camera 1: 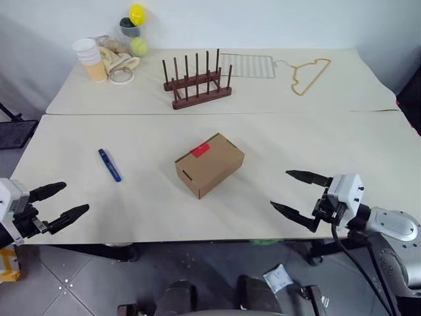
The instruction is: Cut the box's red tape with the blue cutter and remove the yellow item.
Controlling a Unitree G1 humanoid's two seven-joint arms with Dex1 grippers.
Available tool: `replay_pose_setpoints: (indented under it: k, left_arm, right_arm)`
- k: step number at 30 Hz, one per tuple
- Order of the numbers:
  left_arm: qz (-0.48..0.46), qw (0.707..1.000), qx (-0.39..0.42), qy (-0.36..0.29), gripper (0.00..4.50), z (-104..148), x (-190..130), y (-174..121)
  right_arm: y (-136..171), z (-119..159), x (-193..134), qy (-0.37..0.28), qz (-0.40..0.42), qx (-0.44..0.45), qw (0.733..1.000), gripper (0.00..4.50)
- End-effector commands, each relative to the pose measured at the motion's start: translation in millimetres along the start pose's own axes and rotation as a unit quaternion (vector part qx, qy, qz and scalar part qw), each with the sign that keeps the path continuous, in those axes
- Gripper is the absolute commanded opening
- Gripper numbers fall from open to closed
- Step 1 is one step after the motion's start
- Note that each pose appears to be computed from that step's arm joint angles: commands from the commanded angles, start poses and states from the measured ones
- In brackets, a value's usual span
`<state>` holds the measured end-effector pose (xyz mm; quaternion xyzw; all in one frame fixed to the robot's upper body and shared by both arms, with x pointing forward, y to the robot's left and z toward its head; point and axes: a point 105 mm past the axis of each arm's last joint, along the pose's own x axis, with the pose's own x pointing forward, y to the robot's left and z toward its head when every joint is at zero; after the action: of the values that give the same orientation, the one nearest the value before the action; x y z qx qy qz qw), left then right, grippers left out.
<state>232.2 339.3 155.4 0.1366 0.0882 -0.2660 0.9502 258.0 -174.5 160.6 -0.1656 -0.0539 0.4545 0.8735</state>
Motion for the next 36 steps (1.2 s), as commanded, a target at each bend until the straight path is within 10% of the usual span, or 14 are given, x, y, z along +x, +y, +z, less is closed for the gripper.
replay_pose_setpoints:
  k: [1,11,22,36]
  left_arm:
    - [-0.008,1.000,0.011,0.008,4.47,3.5,-0.1,-1.7]
    - [-0.044,0.998,-0.022,-0.028,3.94,18.2,17.7,-13.3]
    - [-0.086,0.994,0.027,-0.056,0.48,42.4,104.5,-22.9]
    - [-0.251,0.967,0.030,-0.028,0.02,67.2,222.9,-94.9]
  right_arm:
    - [0.8,7.3,3.3,-0.013,0.003,-0.007,1.000,4.50]
    - [-2.6,8.2,7.8,-0.002,0.001,-0.002,1.000,3.93]
    - [7.0,-10.3,35.0,0.062,0.018,-0.020,0.998,0.01]
    - [-21.5,-26.8,115.9,0.122,-0.046,-0.025,0.991,0.00]
